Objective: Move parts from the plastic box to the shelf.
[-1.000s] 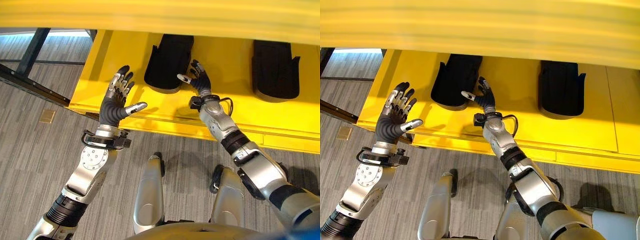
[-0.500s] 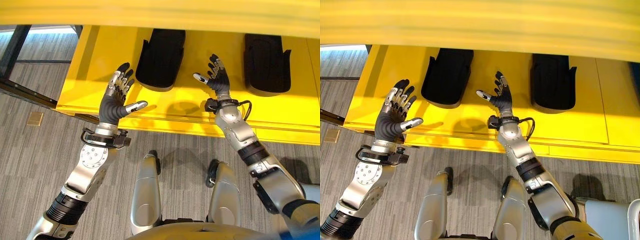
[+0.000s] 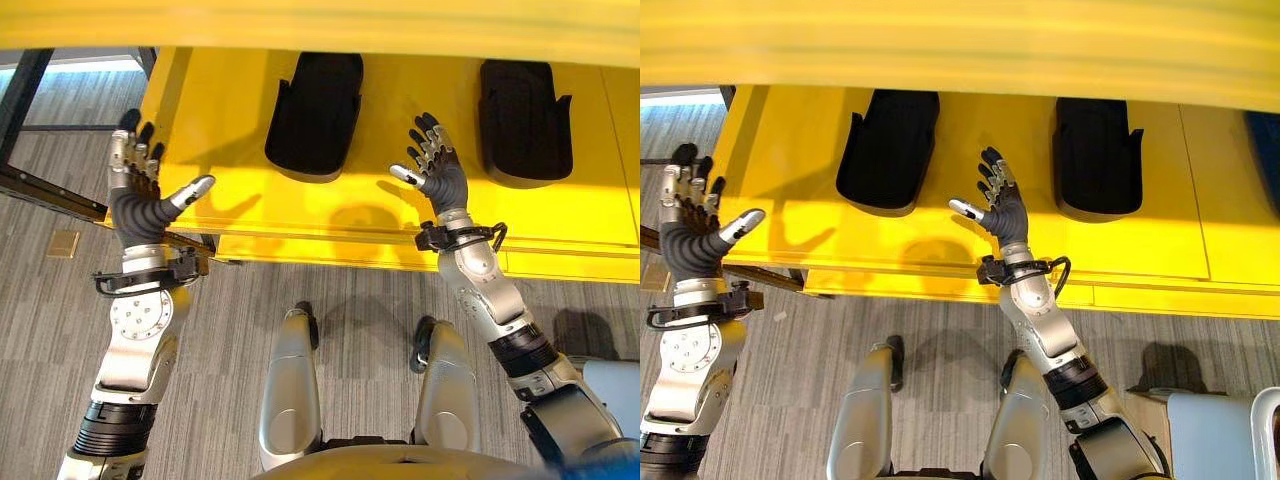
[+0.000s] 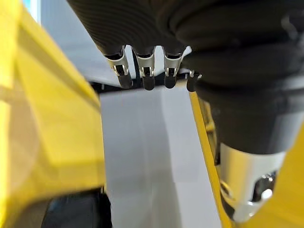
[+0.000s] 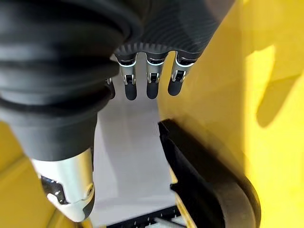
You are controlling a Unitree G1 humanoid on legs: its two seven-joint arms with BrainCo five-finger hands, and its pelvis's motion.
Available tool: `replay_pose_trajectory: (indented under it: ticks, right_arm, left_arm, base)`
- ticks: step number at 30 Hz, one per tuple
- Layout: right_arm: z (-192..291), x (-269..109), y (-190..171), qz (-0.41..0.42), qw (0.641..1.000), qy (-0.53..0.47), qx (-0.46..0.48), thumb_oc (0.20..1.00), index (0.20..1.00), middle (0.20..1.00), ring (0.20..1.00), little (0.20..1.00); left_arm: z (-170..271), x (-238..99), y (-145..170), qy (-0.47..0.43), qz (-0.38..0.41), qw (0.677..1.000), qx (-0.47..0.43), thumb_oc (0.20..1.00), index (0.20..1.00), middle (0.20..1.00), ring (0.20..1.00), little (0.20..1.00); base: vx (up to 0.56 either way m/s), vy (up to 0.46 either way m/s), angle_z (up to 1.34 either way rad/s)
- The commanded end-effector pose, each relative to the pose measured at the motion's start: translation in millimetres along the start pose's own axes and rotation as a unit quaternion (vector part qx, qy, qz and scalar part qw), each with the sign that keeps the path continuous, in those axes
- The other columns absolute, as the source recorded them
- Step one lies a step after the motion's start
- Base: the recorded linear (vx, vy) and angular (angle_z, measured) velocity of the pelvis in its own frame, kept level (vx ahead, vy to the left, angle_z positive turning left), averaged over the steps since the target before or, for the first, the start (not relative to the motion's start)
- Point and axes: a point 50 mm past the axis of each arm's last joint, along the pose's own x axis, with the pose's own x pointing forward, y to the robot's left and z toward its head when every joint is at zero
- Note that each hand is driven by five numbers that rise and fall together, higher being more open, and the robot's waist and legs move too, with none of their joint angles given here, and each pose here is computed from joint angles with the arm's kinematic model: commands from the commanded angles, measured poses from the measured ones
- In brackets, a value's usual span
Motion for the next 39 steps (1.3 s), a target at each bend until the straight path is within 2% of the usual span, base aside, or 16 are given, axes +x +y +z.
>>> replay_pose_trajectory:
  ticks: [1, 10, 21, 28, 39]
  right_arm:
    - [29.4, 1.9, 9.3, 0.031, 0.995, -0.082, 0.042, 1.000, 1.000, 1.000, 1.000, 1.000]
    - [39.5, -10.0, 11.5, 0.064, 0.991, -0.098, 0.067, 1.000, 1.000, 1.000, 1.000, 1.000]
    - [38.8, -23.9, 15.0, 0.093, 0.986, -0.093, 0.099, 1.000, 1.000, 1.000, 1.000, 1.000]
    - [36.9, -34.9, 14.0, 0.100, 0.986, -0.088, 0.103, 1.000, 1.000, 1.000, 1.000, 1.000]
    - [38.1, -41.4, 13.6, 0.101, 0.985, -0.088, 0.110, 1.000, 1.000, 1.000, 1.000, 1.000]
  left_arm:
    - [19.4, 7.2, 4.9, -0.071, 0.013, 0.997, 0.022, 1.000, 1.000, 1.000, 1.000, 1.000]
    - [-10.0, 28.1, -2.8, -0.024, 0.019, 0.998, 0.048, 1.000, 1.000, 1.000, 1.000, 1.000]
    - [-59.3, 48.0, -17.2, 0.080, 0.009, 0.995, 0.060, 1.000, 1.000, 1.000, 1.000, 1.000]
    - [-83.5, 67.5, -12.5, 0.133, 0.030, 0.983, 0.124, 1.000, 1.000, 1.000, 1.000, 1.000]
    - [-87.7, 75.8, -22.1, 0.149, 0.023, 0.983, 0.109, 1.000, 1.000, 1.000, 1.000, 1.000]
  base:
    - [0.00, 0.000, 0.00]
    - [-0.02, 0.027, -0.09]
    - [-0.01, 0.023, -0.12]
    - [0.01, 0.014, -0.04]
    - [0.01, 0.001, -0.05]
